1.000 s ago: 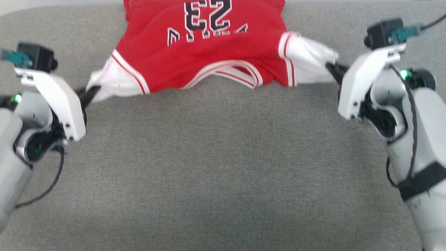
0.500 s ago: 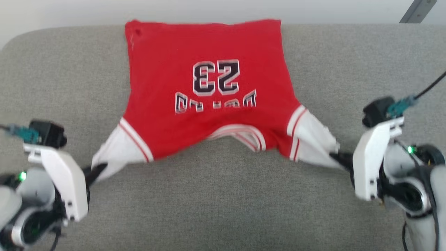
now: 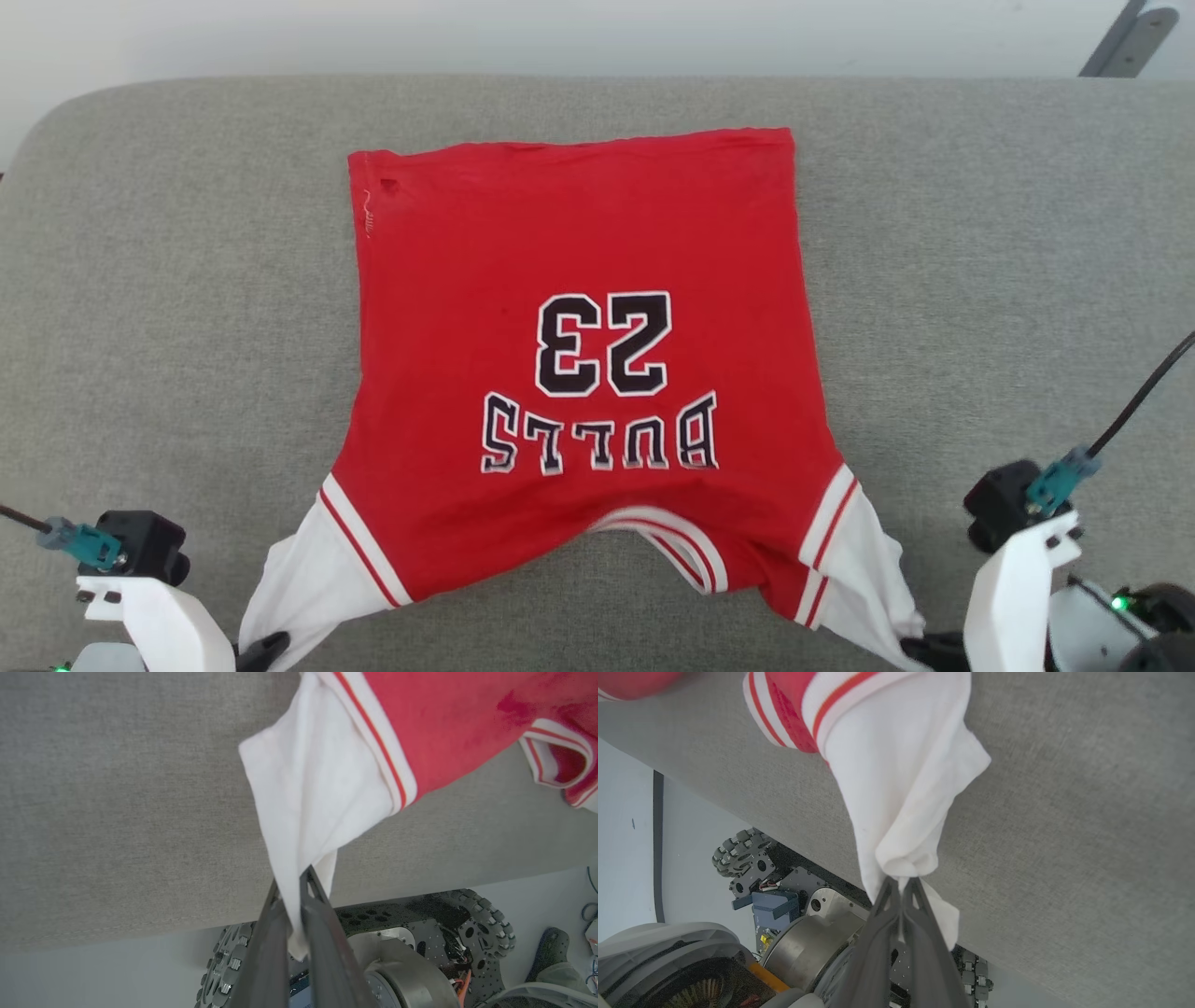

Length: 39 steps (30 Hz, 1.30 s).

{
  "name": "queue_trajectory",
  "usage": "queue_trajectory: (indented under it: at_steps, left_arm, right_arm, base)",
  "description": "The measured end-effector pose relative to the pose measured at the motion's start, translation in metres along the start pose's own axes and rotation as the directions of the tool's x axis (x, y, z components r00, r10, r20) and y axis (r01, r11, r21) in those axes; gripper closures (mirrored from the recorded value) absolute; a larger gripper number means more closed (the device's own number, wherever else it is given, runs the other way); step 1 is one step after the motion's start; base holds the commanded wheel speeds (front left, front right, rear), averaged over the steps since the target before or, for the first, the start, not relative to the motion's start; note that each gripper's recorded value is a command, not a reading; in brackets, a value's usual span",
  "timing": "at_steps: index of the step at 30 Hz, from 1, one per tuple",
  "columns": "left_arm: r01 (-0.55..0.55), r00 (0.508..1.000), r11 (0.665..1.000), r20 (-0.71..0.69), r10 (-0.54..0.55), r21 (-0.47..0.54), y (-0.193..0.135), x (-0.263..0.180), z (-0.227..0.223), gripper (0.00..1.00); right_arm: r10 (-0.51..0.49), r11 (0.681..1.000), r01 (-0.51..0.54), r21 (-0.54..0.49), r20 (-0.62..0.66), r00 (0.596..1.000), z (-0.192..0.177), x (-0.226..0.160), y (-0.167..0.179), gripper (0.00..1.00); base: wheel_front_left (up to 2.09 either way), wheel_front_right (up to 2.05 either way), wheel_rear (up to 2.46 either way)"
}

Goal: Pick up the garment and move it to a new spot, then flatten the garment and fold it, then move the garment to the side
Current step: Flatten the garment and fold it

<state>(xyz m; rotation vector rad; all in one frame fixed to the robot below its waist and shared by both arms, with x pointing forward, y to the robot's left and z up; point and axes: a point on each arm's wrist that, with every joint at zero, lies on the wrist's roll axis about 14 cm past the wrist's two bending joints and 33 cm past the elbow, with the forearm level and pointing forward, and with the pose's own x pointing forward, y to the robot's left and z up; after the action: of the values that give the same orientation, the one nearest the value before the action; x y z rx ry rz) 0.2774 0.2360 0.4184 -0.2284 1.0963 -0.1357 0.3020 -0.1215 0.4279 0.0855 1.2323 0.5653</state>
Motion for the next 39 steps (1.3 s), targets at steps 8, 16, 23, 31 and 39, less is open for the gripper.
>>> queue_trajectory:
  at_steps: [8, 16, 23, 31, 39]
  left_arm:
    - [-0.006, 1.0, 0.999, -0.021, 0.005, -0.043, 0.008, 0.023, -0.011, 1.0]
    - [0.04, 0.999, 0.999, 0.033, -0.039, -0.035, 0.001, 0.043, 0.008, 1.0]
    - [0.066, 0.996, 0.997, 0.061, -0.064, -0.033, -0.003, 0.049, 0.014, 1.0]
    - [0.077, 0.993, 0.997, 0.087, -0.076, -0.01, -0.007, 0.054, 0.022, 1.0]
    - [0.091, 0.992, 0.996, 0.089, -0.09, -0.015, -0.008, 0.06, 0.024, 1.0]
  right_arm:
    - [-0.051, 0.999, 0.051, 0.0, -0.046, 0.998, -0.016, 0.038, -0.008, 0.91]
    - [-0.052, 0.999, 0.052, -0.018, -0.037, 0.998, -0.01, 0.062, -0.011, 0.0]
    - [-0.096, 0.995, 0.098, -0.013, 0.14, 0.986, 0.045, 0.035, -0.023, 0.0]
    - [-0.154, 0.984, 0.176, -0.014, 0.415, 0.896, 0.141, 0.004, -0.035, 0.0]
    - [-0.146, 0.982, 0.187, -0.012, 0.574, 0.806, 0.232, 0.007, -0.04, 0.0]
  base:
    - [0.0, 0.0, 0.0]
    - [0.0, 0.0, 0.0]
    - [0.0, 0.0, 0.0]
    - [0.0, 0.0, 0.0]
    - [0.0, 0.0, 0.0]
